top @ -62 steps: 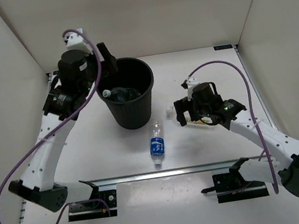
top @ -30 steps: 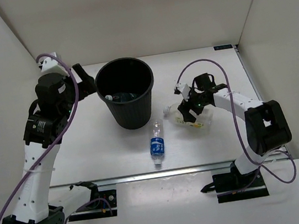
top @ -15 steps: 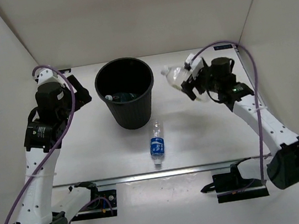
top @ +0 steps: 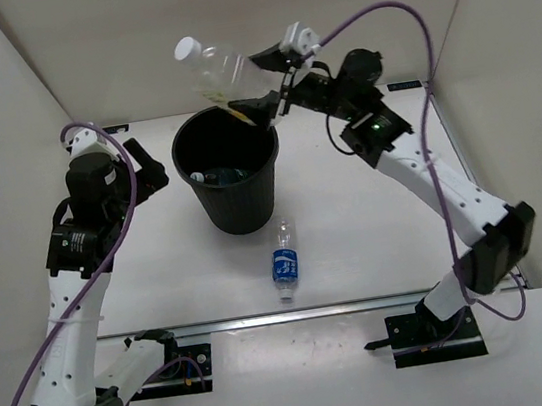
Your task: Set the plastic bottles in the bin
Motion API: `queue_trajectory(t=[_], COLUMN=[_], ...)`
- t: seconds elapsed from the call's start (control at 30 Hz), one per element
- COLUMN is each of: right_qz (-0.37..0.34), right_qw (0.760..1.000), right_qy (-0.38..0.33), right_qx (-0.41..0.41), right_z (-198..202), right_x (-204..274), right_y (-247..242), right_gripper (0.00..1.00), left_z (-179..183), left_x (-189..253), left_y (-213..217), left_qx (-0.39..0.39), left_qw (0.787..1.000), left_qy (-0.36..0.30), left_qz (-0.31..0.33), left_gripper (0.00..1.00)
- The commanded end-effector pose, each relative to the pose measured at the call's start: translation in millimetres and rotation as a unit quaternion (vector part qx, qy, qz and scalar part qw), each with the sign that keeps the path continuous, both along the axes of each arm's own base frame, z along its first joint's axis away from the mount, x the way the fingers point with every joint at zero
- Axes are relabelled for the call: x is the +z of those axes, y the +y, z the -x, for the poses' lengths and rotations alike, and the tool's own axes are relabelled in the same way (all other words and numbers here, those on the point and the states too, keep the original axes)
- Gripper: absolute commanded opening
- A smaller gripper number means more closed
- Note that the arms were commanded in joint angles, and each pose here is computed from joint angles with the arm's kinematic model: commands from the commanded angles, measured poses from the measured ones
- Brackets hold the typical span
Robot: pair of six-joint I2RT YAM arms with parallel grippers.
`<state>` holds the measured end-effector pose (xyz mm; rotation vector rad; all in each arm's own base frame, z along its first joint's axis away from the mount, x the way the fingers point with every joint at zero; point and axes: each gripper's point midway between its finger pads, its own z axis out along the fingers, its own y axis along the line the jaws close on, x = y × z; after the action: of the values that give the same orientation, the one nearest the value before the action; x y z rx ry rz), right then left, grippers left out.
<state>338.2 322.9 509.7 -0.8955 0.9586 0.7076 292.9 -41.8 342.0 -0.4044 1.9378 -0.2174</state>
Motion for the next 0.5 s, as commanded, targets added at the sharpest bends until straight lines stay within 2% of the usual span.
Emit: queue_trajectory(t=[0.0, 0.17, 0.23, 0.33, 0.47], right_qz=[-0.012, 0.004, 0.008, 0.0, -0.01], right_qw=[0.997, 0.993, 0.992, 0.988, 0.989], right_qy=[0.037, 0.076, 0.084, 0.115, 0.113], right_qx=[0.066, 0.091, 0.092, 0.106, 0.095], right_z=[-8.5, -14.2, -14.3, -11.5, -8.9], right_x=[-17.9, -45.8, -50.4, -54.7, -42.7], right_y=[33.5, 65.8, 68.0, 61.0, 40.0], right_gripper=[0.6, 0.69, 0.77, 0.98, 0.99], left_z=[-6.7, -2.2, 1.3, 3.7, 3.1], left_x=[4.0, 0.7, 2.2, 4.8, 8.0], left_y=[-10.2, -5.1, 1.0, 5.8, -8.0], left_qx=[-0.018, -0.011, 0.0, 0.006, -0.027], left_qw=[1.0, 1.0, 1.0, 1.0, 1.0], left_qy=[-0.01, -0.006, -0.008, -0.006, -0.016], left_qz=[0.02, 0.014, 0.004, -0.005, 0.002], left_gripper=[0.99, 0.98, 0.98, 0.99, 0.98])
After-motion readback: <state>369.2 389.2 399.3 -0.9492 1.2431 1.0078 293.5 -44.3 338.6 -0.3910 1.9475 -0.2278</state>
